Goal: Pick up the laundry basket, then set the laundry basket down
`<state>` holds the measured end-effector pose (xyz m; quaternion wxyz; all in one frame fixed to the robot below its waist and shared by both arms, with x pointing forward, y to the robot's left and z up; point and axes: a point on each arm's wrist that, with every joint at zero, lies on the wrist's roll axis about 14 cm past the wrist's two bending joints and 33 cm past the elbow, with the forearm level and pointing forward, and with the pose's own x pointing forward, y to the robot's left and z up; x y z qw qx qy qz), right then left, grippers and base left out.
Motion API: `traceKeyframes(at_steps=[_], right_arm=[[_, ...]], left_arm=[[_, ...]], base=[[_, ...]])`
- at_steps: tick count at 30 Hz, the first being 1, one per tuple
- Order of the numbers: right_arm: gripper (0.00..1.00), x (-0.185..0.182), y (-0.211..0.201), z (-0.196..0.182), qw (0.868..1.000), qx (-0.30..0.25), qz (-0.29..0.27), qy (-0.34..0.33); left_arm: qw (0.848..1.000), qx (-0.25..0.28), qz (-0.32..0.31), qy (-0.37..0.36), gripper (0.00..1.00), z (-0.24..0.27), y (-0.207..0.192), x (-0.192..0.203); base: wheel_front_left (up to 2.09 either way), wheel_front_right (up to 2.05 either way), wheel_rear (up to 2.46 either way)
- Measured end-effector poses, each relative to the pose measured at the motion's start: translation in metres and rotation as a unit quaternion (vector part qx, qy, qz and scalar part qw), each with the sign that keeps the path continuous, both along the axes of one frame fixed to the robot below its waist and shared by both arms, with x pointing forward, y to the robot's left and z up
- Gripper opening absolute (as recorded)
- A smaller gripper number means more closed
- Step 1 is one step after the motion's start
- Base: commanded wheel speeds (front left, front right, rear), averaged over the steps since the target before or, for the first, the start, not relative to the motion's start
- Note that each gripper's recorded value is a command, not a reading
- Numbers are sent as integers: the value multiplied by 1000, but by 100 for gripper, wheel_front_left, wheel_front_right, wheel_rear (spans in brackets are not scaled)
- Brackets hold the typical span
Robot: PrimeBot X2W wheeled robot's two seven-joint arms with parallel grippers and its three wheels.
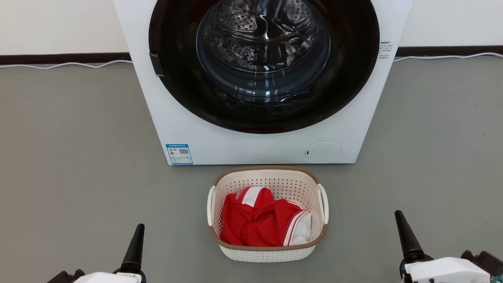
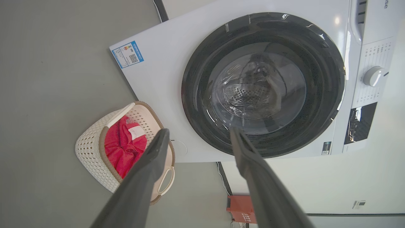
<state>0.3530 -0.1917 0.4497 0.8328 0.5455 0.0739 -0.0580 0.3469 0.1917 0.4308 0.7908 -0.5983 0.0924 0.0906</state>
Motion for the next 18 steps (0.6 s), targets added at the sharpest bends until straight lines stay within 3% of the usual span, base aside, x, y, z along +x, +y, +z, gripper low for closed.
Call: traceKeyframes(at_steps=[18], right_arm=[[100,0,5,3,994,-103,20,-7]], left_arm=[[996,91,-10,5,100,0,4,0]], base=[[0,0,0]])
